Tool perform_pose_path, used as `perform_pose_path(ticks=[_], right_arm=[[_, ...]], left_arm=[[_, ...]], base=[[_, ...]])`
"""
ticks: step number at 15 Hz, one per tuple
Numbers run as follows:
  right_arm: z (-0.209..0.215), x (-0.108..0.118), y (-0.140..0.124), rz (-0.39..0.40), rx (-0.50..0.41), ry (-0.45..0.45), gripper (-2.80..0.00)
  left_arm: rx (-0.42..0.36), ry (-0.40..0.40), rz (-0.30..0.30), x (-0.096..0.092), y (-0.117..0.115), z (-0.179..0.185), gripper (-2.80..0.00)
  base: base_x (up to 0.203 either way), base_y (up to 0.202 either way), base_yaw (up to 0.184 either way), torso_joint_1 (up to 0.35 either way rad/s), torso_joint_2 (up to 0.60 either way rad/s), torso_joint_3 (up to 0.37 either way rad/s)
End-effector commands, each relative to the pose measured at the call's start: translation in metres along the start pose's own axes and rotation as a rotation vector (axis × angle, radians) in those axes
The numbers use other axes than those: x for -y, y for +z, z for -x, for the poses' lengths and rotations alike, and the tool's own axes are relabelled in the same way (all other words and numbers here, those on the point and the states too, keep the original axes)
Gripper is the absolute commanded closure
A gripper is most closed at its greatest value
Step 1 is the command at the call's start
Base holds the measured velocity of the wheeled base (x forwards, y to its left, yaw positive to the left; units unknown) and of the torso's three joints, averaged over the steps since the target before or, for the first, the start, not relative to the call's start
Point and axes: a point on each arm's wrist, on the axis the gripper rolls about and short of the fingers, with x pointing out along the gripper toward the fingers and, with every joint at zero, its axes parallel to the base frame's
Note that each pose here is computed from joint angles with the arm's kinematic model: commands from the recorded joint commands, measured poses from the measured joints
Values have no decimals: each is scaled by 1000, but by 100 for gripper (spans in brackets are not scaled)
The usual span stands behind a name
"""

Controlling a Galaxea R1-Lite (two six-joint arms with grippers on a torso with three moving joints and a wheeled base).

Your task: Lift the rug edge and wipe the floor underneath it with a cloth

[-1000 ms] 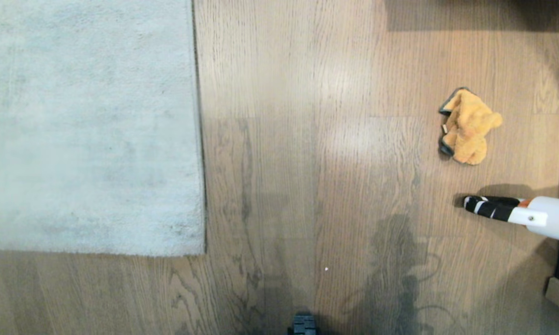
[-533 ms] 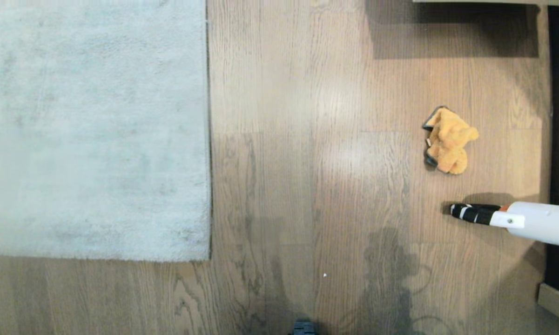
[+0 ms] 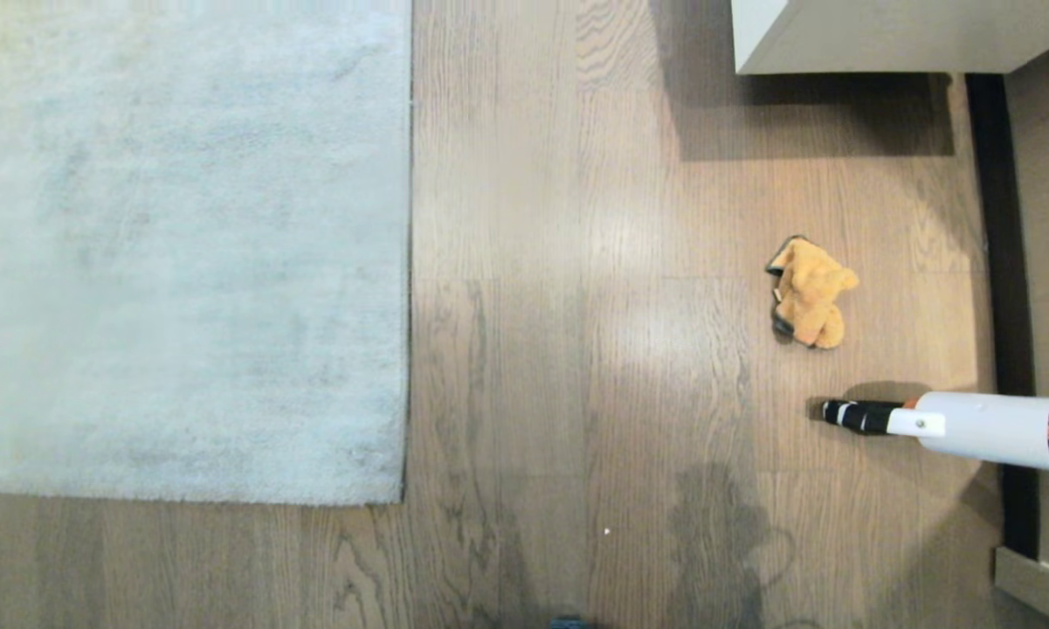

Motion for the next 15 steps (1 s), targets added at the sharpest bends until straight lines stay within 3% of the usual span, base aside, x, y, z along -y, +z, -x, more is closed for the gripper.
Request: perform_pose_path(ticks=[1,15], right_arm=[[0,0,0,1,-1,0,0],[0,0,0,1,-1,1,0]], left_arm=[[1,1,1,0,0,0,0],[0,1,5,0,0,0,0]], base=[[0,0,0,2,-1,203],[0,0,0,1,3,203]])
